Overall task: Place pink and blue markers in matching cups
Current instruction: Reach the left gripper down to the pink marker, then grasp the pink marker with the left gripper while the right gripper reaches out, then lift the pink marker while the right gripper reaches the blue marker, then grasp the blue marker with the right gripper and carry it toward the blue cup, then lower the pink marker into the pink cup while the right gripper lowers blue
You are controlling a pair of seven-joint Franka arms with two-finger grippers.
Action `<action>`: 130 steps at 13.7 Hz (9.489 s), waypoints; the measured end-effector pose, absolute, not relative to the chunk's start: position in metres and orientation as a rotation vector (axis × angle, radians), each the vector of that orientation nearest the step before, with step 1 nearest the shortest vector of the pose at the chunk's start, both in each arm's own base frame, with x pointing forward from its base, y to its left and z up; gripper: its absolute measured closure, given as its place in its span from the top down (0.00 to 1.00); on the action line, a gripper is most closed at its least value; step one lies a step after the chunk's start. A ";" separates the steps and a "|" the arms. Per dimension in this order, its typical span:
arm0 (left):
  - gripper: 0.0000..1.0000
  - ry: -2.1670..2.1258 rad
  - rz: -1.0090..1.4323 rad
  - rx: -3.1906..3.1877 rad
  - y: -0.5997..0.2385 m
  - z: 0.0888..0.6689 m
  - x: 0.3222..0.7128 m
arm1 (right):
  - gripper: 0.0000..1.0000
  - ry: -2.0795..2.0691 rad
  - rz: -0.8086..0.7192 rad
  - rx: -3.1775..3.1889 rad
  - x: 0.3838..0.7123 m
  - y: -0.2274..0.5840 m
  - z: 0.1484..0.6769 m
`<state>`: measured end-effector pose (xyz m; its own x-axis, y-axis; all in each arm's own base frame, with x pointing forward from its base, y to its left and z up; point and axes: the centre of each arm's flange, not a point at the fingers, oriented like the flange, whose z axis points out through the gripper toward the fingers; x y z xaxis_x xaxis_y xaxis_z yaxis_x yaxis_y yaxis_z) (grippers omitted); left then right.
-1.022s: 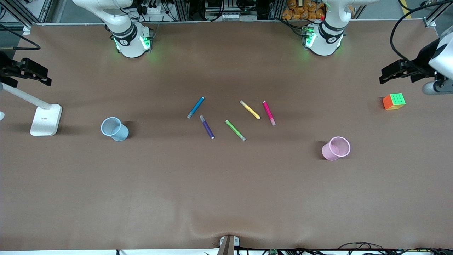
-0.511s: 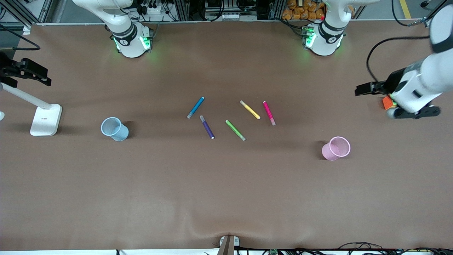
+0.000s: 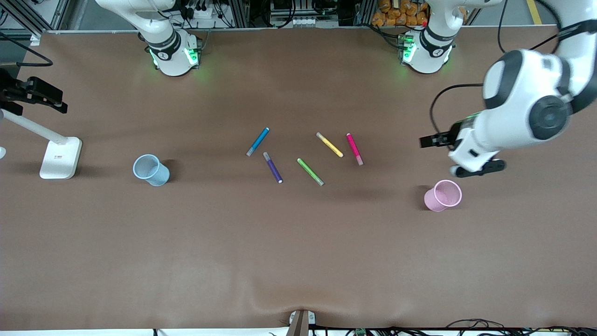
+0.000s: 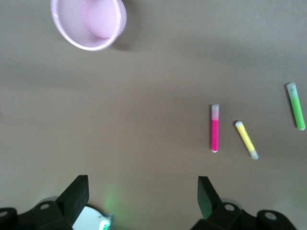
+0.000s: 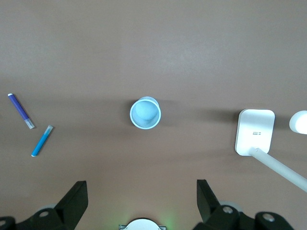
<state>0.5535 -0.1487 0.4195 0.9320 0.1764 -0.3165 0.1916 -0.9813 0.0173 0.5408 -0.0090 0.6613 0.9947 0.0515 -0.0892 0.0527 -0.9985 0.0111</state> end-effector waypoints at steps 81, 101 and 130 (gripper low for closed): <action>0.17 0.812 0.324 3.264 -0.105 0.514 0.628 | 0.89 -1.039 -0.418 2.986 0.452 0.315 0.220; 0.17 1.336 0.741 3.289 -0.136 0.454 0.622 | 0.16 -1.063 -0.410 2.952 0.458 0.310 0.182; 0.17 1.700 1.326 3.136 -0.188 0.285 0.594 | 0.16 0.525 0.446 2.960 0.560 0.068 0.380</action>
